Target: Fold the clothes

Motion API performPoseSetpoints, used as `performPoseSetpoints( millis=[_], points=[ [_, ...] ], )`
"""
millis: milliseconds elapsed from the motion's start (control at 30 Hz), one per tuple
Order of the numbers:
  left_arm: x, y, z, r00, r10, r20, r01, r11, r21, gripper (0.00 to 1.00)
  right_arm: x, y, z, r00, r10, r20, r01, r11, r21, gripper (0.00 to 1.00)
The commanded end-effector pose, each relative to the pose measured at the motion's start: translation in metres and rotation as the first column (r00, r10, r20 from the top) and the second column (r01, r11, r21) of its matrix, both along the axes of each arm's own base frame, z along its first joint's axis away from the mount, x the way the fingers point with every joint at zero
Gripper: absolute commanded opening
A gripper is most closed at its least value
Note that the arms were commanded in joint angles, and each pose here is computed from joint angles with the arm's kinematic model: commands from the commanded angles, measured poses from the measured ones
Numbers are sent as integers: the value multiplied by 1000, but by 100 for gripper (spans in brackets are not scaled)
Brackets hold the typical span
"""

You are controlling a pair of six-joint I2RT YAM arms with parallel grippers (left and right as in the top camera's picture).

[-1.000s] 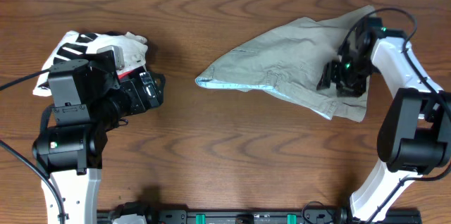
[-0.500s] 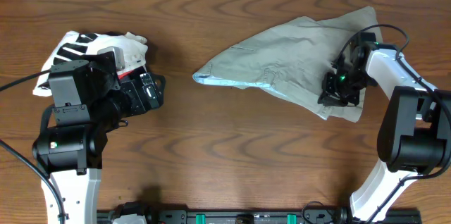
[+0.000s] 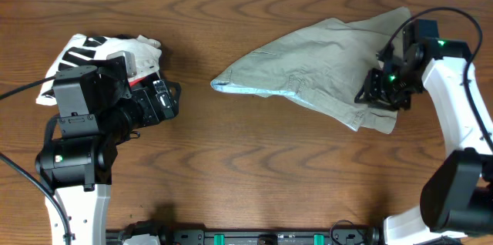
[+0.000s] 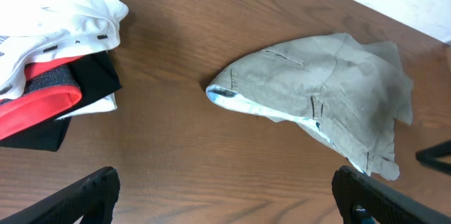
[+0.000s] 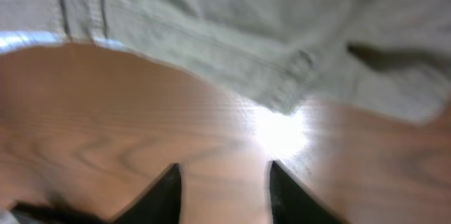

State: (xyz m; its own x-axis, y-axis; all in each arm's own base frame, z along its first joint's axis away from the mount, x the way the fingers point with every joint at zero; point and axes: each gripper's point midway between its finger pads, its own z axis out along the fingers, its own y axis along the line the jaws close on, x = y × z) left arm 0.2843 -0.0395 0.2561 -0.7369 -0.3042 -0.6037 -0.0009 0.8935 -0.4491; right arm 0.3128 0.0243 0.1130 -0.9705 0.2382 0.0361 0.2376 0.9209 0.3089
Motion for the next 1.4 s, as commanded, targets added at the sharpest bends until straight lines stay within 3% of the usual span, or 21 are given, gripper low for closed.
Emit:
performPoseSetpoints(
  millis=[0,133,467,800,867,1000,1133,1367],
  points=[
    [1,0,7,1000,-6,21,6,1000,12,98,-15,-10,-21,997,-5,-71,1,998,-59,49],
    [1,0,7,1000,-6,20,6,1000,12,98,-24,-9,-46,994,-55,-97,50,997,-60,57],
    [0,0,6,1000,-6,14,6,1000,12,98,-43,-3,-108,973,-203,-110,200,979,-40,62],
    [-1,0,6,1000,-6,10,6,1000,11,98,-17,-6,-128,971,-231,54,233,972,-19,61],
    [-1,0,5,1000,-6,6,6,1000,11,98,-14,-4,-127,971,-230,64,231,973,-7,54],
    [-3,0,3,1000,-6,-6,6,1000,10,98,-17,-4,-127,972,-230,51,231,973,-7,22],
    [-5,-1,1,1000,-6,-17,6,1000,9,98,-22,3,-123,976,-213,36,213,977,26,3],
    [-5,-1,1,1000,-6,-17,6,1000,8,98,-20,5,-59,973,-182,141,177,983,45,1]
  ],
)
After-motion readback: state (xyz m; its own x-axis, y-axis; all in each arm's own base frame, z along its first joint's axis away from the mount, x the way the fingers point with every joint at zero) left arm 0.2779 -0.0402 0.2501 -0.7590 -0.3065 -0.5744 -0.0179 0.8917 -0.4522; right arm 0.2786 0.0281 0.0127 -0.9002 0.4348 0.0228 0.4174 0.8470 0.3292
